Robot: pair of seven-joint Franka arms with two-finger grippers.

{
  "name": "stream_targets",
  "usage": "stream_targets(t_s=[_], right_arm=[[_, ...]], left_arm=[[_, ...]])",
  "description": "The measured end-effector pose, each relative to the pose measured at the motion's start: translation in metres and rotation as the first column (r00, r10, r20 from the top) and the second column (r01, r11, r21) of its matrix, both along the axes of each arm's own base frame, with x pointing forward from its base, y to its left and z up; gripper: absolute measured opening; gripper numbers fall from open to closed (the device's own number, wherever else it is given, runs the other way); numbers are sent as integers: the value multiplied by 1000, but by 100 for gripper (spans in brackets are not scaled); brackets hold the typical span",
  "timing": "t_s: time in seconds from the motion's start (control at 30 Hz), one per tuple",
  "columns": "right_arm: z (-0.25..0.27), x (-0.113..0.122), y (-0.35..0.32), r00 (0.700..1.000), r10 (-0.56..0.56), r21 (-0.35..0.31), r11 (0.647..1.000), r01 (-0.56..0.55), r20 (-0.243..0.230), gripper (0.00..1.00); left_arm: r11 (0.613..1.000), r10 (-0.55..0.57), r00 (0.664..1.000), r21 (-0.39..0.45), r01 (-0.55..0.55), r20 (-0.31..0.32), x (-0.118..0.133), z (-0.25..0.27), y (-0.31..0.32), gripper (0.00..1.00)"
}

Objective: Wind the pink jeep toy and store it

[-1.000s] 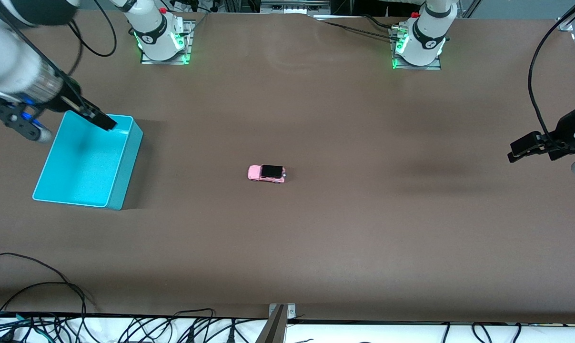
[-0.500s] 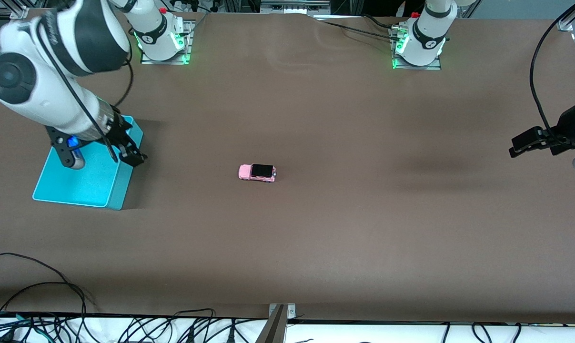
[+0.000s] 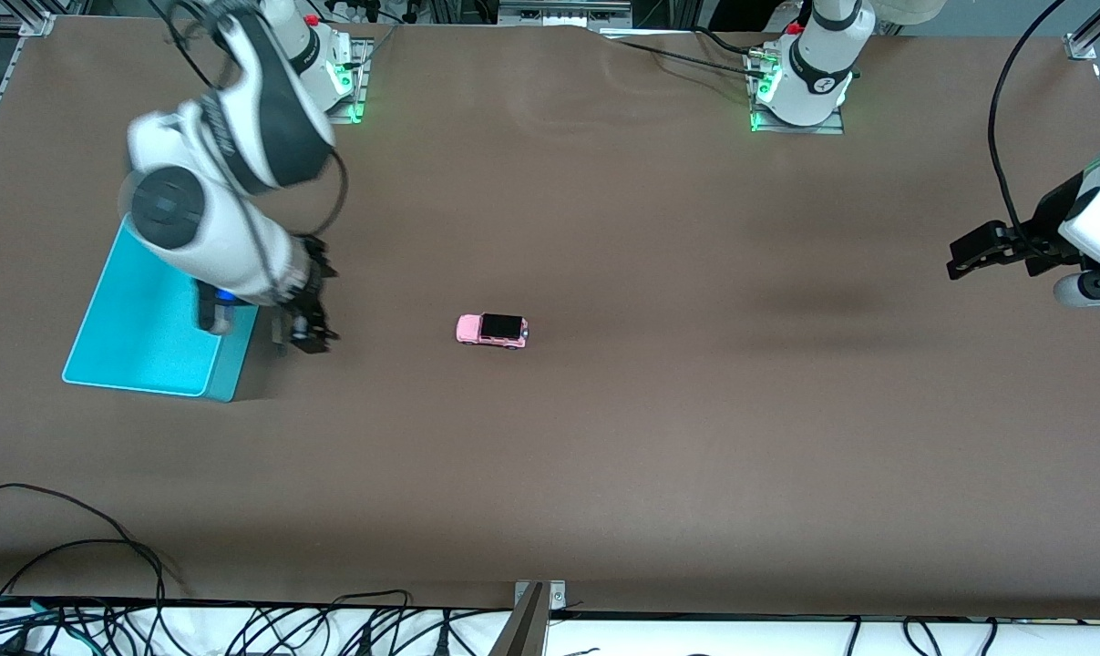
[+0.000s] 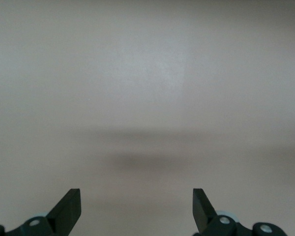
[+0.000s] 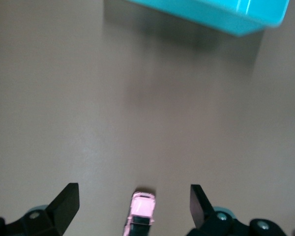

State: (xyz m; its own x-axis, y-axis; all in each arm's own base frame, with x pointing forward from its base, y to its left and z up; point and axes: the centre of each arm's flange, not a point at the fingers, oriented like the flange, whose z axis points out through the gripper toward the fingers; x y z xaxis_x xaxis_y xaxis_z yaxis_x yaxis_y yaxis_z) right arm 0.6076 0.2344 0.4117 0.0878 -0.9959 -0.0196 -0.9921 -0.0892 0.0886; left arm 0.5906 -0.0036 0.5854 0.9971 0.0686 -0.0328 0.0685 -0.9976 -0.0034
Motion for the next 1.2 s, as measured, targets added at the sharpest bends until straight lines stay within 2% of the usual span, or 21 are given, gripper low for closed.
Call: stream_targets(t_s=[0.3,0.67,0.77,1.2], right_arm=[[-64,-4,66,992,-124,15,992,123,26,100],[-106,-19,119,955,-294,35,955,293,42,100],[-126,-26,136,951,-305,41,952,303,41,100],[-176,-46,174,958,-284,61,958,281,46,100]], left_arm=[[1000,-4,1000,-1,4,-3,-2,-1,-1,100],[1000,-7,1000,-2,7,-6,-2,-2,-2,100],[1000,-3,1000,-25,3,-5,-2,-2,-3,100],[999,2,1000,-34,-2,-4,-2,-2,-2,100]])
